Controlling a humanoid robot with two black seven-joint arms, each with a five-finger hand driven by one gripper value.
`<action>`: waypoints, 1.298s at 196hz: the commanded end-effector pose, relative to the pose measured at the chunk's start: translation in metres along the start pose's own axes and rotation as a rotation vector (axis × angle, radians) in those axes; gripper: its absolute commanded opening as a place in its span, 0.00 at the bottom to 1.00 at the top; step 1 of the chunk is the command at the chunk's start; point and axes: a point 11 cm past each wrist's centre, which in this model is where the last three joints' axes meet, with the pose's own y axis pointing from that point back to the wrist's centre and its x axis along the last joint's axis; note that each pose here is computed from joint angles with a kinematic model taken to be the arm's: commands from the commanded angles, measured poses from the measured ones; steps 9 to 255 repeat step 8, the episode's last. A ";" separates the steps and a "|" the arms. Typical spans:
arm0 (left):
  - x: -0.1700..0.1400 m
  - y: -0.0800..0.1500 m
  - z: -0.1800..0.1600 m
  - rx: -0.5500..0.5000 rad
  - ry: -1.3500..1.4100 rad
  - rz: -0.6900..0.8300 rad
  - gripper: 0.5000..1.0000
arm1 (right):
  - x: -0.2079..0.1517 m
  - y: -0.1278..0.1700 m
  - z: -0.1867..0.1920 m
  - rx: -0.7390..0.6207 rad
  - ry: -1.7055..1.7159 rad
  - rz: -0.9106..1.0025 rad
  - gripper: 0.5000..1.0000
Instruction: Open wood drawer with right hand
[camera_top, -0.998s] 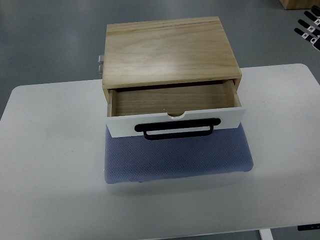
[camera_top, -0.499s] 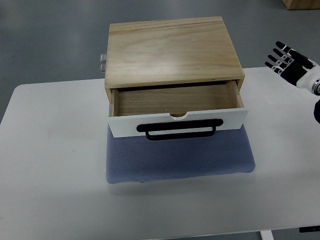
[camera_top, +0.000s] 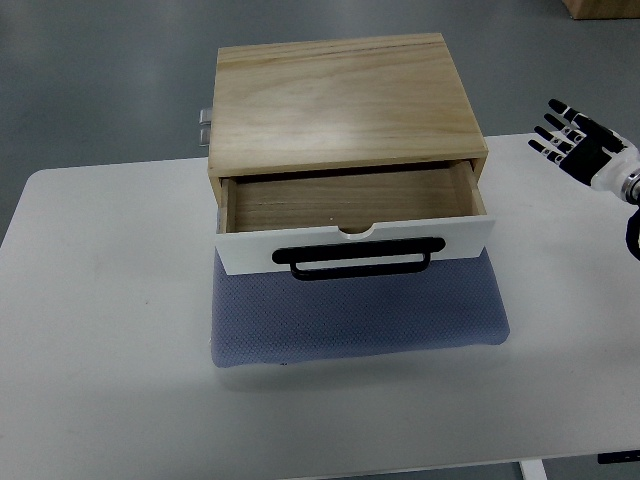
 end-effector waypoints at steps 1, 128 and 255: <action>0.000 0.000 0.000 0.000 0.001 0.000 1.00 | -0.001 0.000 0.000 0.001 -0.003 -0.002 0.91; 0.000 0.000 0.000 0.000 -0.001 0.000 1.00 | 0.000 0.000 0.000 -0.001 0.001 -0.001 0.91; 0.000 0.000 0.000 0.000 -0.001 0.000 1.00 | 0.000 0.000 0.000 -0.001 0.001 -0.001 0.91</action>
